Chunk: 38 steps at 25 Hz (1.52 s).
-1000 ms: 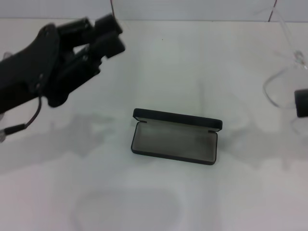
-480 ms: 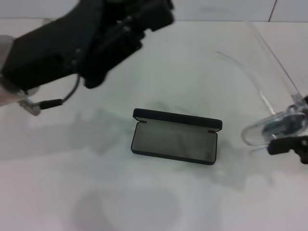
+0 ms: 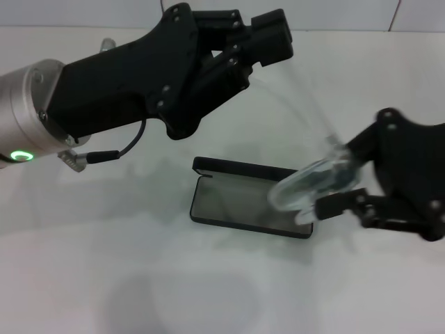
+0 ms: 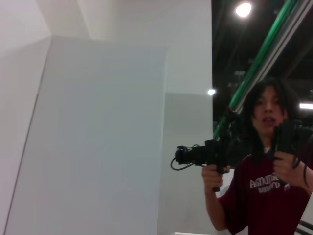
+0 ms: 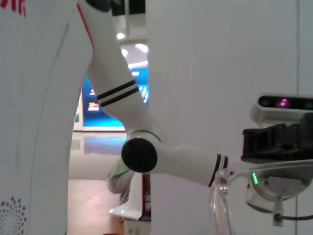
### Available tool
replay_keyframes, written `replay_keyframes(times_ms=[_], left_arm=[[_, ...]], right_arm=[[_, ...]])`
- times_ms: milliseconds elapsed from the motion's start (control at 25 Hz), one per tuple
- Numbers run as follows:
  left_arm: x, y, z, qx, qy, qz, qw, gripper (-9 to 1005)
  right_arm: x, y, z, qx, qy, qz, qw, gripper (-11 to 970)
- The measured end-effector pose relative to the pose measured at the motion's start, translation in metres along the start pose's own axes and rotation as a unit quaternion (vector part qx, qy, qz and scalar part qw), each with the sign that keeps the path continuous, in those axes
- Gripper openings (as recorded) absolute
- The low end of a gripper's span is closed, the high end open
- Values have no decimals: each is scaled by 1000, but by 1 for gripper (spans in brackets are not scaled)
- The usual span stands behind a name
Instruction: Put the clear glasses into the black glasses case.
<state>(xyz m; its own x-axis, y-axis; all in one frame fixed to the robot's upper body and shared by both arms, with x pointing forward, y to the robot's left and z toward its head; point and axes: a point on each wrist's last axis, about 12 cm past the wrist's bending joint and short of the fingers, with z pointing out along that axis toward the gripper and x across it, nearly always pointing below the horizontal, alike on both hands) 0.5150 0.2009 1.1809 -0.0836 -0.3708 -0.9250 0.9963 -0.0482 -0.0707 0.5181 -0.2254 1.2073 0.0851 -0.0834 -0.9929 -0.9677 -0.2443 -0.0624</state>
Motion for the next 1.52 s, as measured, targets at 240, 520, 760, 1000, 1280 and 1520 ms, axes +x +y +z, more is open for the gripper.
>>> replay_keyframes(times_ms=[240, 520, 760, 1000, 1280, 1520], left_arm=[[3, -1, -2, -4, 9, -2, 1000, 67], [5, -2, -4, -7, 11, -4, 1000, 68], [9, -2, -4, -6, 19, -12, 1000, 68], [12, -3, 1, 7, 31, -19, 999, 67], [15, -4, 3, 15, 40, -24, 999, 67], [16, -4, 4, 19, 42, -26, 999, 68]], right_arm=[[-1, -10, 15, -14, 15, -3, 1000, 124], [-8, -10, 15, -12, -7, -24, 1000, 123], [-11, -10, 13, -8, -23, -38, 999, 123], [-11, -11, 13, -7, -24, -41, 999, 123], [-10, -14, 15, -4, -24, -40, 999, 123], [-8, -16, 14, -1, -24, -39, 999, 123]])
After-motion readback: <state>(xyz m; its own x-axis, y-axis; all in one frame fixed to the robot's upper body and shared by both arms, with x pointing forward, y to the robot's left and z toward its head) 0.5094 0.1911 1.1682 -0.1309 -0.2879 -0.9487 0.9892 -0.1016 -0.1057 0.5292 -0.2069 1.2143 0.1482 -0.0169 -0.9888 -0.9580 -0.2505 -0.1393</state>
